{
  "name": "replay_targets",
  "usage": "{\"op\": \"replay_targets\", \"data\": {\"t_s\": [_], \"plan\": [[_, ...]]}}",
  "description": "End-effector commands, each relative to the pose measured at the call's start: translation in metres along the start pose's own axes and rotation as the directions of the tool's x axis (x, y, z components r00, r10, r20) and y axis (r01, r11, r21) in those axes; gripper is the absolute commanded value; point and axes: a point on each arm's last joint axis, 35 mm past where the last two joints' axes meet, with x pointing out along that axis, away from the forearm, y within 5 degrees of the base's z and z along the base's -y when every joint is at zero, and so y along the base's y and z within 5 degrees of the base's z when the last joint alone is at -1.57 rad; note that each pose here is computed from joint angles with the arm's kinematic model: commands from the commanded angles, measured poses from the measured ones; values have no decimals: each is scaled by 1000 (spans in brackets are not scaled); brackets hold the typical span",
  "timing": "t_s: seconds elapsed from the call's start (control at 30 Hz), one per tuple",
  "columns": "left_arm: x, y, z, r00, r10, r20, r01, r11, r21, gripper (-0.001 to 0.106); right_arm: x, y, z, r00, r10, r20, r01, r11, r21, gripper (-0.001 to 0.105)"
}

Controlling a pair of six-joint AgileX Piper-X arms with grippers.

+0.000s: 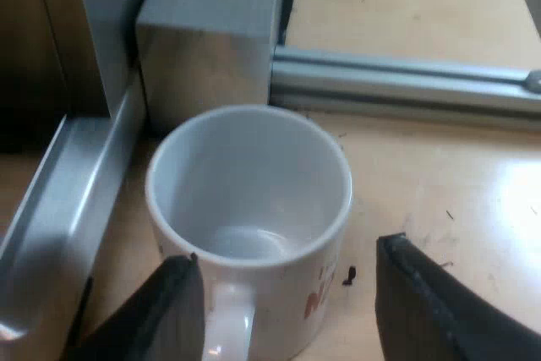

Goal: Remove mug from coffee machine

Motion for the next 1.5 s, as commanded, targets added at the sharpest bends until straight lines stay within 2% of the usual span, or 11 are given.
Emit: {"op": "replay_targets", "data": {"t_s": [0.03, 0.27, 0.4, 0.57, 0.73, 1.0, 1.23, 1.27, 1.4, 1.43, 1.5], "plan": [[-5, -1, 14, 996, 73, 42, -73, 997, 8, 80, -12, -3, -2, 979, 64, -193, -75, 996, -53, 48], [-14, -8, 25, 994, 95, -51, -97, 995, -34, 80, -45, -25, 37, 963, 87, -255, -107, 992, -65, 48], [-20, -12, 32, 990, 113, -78, -117, 992, -44, 80, -61, -31, 50, 943, 160, -291, -184, 981, -56, 48], [-29, -17, 41, 982, 153, -113, -160, 986, -56, 80, -83, -37, 67, 891, 334, -307, -347, 938, 14, 48], [-38, -23, 54, 975, 188, -115, -196, 978, -65, 80, -96, -45, 81, 885, 345, -311, -341, 937, 69, 48], [-58, -31, 78, 960, 254, -113, -266, 958, -109, 80, -93, -53, 111, 852, 382, -358, -365, 924, 116, 49], [-78, -19, 95, 925, 371, -80, -380, 904, -197, 80, -75, -54, 134, 841, 385, -379, -361, 922, 137, 49], [-82, -14, 95, 911, 406, -69, -411, 884, -223, 80, -73, -55, 136, 840, 386, -381, -361, 922, 138, 49], [-85, -10, 96, 895, 441, -62, -442, 864, -240, 80, -66, -56, 147, 839, 386, -383, -356, 922, 149, 49], [-88, -7, 96, 880, 471, -57, -469, 846, -255, 80, -48, -58, 158, 841, 367, -397, -329, 930, 163, 49], [-90, -5, 96, 869, 492, -53, -487, 830, -273, 80, -41, -62, 155, 839, 350, -417, -300, 936, 182, 49]]}}
